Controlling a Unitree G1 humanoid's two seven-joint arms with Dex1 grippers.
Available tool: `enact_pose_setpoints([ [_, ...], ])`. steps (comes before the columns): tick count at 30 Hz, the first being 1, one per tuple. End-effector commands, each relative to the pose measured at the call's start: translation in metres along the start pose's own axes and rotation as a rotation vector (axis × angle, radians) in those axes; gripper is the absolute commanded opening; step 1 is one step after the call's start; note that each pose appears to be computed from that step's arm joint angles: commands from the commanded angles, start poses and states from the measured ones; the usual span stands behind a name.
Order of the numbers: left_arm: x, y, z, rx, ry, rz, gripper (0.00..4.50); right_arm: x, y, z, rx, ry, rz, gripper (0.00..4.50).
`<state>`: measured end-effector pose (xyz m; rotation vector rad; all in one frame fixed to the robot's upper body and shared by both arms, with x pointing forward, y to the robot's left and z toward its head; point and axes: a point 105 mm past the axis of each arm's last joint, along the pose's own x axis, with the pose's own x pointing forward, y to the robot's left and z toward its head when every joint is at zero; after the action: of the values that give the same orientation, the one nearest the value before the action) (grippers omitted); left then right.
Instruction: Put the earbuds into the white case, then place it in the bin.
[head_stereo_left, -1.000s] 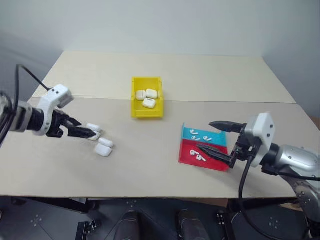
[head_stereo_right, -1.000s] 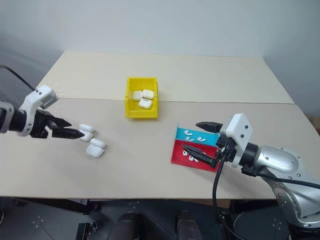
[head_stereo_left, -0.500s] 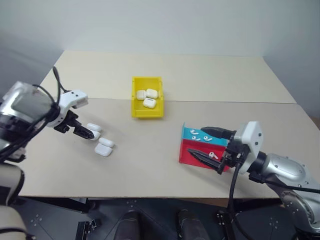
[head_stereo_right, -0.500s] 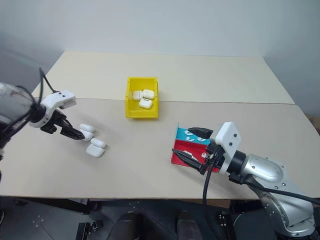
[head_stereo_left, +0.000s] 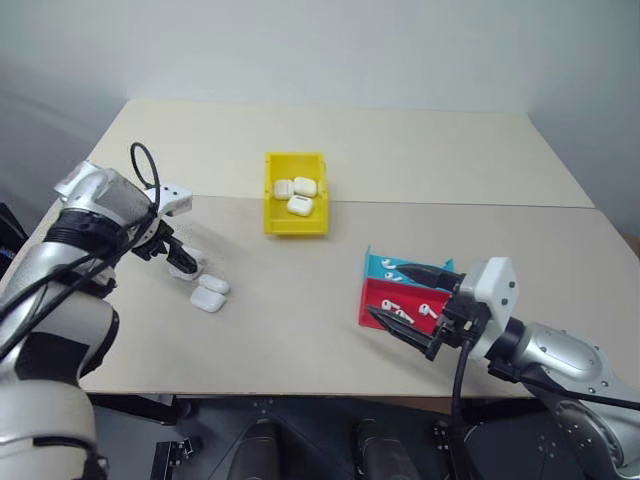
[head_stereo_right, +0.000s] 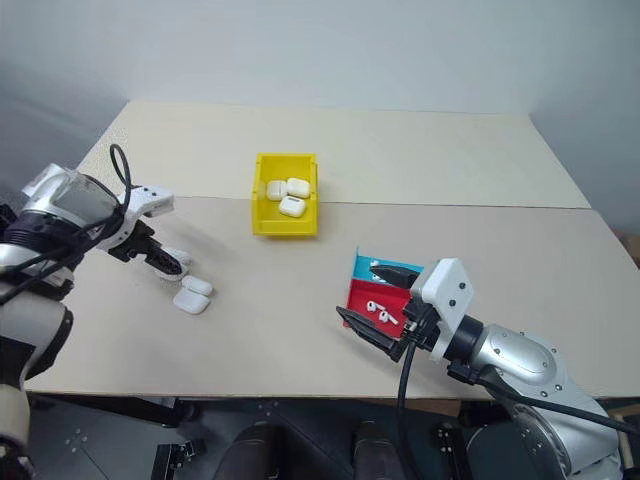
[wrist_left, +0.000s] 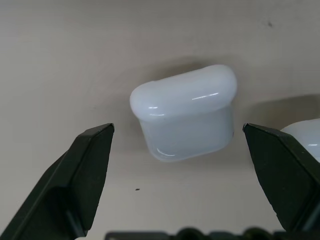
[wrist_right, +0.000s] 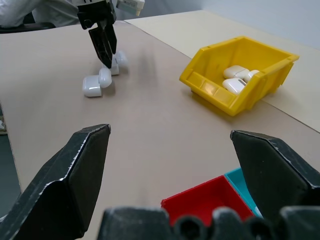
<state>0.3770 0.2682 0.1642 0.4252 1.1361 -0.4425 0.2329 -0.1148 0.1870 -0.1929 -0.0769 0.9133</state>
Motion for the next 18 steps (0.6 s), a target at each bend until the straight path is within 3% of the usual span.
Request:
enact_pose_setpoints([
  [1,-0.009,0.007,0.005,-0.008,-0.029,0.032,4.5,-0.002,0.003,0.013,-0.042,-0.038,-0.002,4.48],
  [18,0.018,0.0,0.001,-0.064,0.031,0.052,4.5,-0.006,-0.004,0.018,-0.041,-0.023,0.004,4.48],
])
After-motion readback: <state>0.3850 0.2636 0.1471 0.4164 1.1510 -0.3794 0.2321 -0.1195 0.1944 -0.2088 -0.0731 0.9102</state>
